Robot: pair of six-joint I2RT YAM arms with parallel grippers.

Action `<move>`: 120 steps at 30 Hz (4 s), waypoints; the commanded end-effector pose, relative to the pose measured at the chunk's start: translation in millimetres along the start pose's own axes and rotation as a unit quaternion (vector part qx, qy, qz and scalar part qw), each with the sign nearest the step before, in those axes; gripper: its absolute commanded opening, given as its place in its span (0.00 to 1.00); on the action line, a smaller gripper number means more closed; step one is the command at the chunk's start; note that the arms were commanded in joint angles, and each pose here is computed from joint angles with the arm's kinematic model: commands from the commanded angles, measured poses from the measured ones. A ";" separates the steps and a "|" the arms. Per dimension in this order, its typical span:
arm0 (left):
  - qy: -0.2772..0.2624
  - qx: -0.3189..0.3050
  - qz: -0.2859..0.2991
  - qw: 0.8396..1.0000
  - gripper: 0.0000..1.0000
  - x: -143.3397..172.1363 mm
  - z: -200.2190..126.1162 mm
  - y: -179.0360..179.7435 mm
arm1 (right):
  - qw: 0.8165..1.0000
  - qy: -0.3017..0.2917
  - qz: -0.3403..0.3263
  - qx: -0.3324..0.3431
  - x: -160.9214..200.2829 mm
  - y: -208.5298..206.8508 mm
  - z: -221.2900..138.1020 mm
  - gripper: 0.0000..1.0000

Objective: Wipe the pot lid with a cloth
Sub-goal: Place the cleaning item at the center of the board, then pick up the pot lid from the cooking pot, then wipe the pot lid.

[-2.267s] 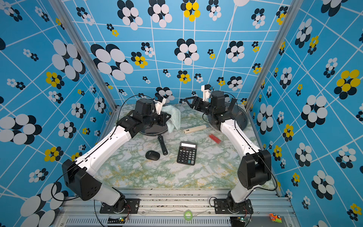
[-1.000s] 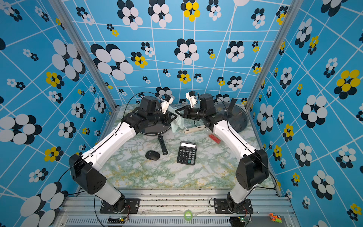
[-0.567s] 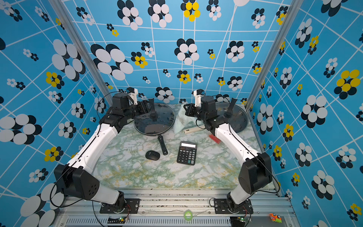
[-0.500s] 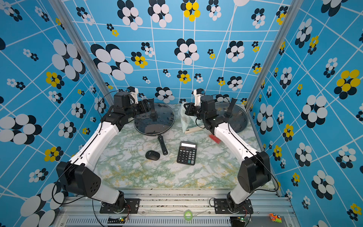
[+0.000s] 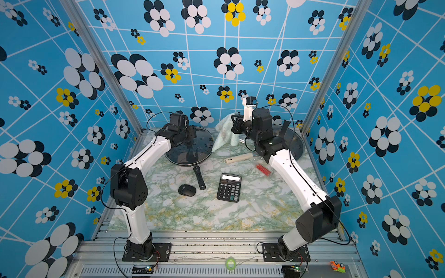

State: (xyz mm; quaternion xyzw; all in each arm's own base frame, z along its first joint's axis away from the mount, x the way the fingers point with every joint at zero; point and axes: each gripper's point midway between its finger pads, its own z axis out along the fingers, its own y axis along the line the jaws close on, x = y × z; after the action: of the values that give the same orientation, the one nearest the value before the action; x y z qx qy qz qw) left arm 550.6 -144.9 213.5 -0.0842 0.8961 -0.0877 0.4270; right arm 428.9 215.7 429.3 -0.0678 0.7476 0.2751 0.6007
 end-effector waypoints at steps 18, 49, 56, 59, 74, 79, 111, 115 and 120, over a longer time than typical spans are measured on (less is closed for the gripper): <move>-0.010 -0.066 0.034 0.997 0.48 40.1 50.0 21.1 | 0.965 0.041 0.006 0.258 72.4 -96.5 -129.8 0.00; -0.103 -0.068 0.074 0.990 0.00 41.5 63.7 19.6 | 0.884 0.308 0.083 0.342 260.2 -151.0 -144.5 0.61; -0.108 -0.070 0.066 0.990 0.00 33.9 51.2 19.1 | 0.840 0.394 0.090 0.362 320.1 -165.8 -135.2 0.83; -0.108 -0.073 0.064 0.989 0.00 32.1 44.3 19.2 | 0.836 0.400 0.097 0.363 330.0 -169.5 -124.2 0.92; -0.089 -0.069 0.073 0.991 0.00 33.2 23.9 17.3 | 0.839 0.405 0.101 0.349 370.7 -198.6 -69.1 0.53; -0.096 -0.068 0.072 0.990 0.00 28.0 25.1 16.4 | 0.842 0.404 0.098 0.343 357.6 -198.0 -66.7 0.02; -0.147 0.348 -0.239 0.894 0.00 -142.5 -198.4 -18.4 | 0.993 0.047 0.106 0.020 64.9 -48.4 30.8 0.00; -0.125 0.458 -0.307 0.825 0.00 -158.5 -228.1 -24.9 | 0.985 0.055 0.126 -0.109 52.2 -6.3 63.4 0.00; -0.053 0.568 -0.392 0.721 0.00 -161.6 -231.5 -34.3 | 0.951 0.091 0.100 -0.277 43.5 64.8 69.1 0.00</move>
State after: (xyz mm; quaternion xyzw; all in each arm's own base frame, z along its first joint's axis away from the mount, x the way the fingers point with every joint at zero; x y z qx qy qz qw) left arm 515.2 -96.5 387.2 -0.2802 0.6540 -0.5785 0.3989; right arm 487.8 271.8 351.8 -0.0682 0.7634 0.4309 0.4763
